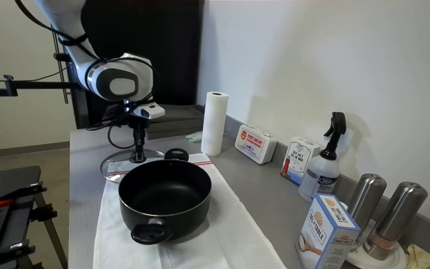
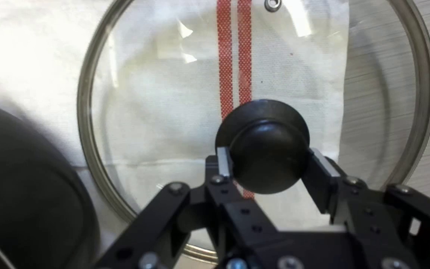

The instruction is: Remove the lid from the pot

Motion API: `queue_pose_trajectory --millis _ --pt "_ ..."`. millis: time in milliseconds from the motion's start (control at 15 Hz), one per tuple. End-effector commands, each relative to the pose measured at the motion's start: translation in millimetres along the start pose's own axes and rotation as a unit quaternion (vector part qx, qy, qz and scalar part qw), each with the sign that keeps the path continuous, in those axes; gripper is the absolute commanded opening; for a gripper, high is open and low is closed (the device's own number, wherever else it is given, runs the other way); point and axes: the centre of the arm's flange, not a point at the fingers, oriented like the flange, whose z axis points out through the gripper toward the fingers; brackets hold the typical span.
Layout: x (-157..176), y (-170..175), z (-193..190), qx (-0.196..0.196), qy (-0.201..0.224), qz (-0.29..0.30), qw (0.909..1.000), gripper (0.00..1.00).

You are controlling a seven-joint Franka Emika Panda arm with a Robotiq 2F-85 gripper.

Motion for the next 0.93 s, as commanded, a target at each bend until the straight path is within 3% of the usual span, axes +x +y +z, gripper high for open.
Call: queue_pose_trajectory --millis 0,400,467,533,667,867 --pt "16.8 -0.6 10.8 0.003 0.002 -0.016 0.9999 0.25" --pt "19.2 0.5 16.6 0.002 -0.002 -0.033 0.9995 0.25" --pt "19.5 0.7 16.1 0.003 -0.003 -0.032 0.9995 0.3" --pt "20.0 1.2 14.9 0.002 -0.002 -0.031 0.9995 0.75" --pt "19.0 1.0 7.8 0.001 0.0 -0.032 0.9995 0.81" --pt "13.0 -1.7 -17.3 0.006 0.009 -0.044 0.999 1.0"
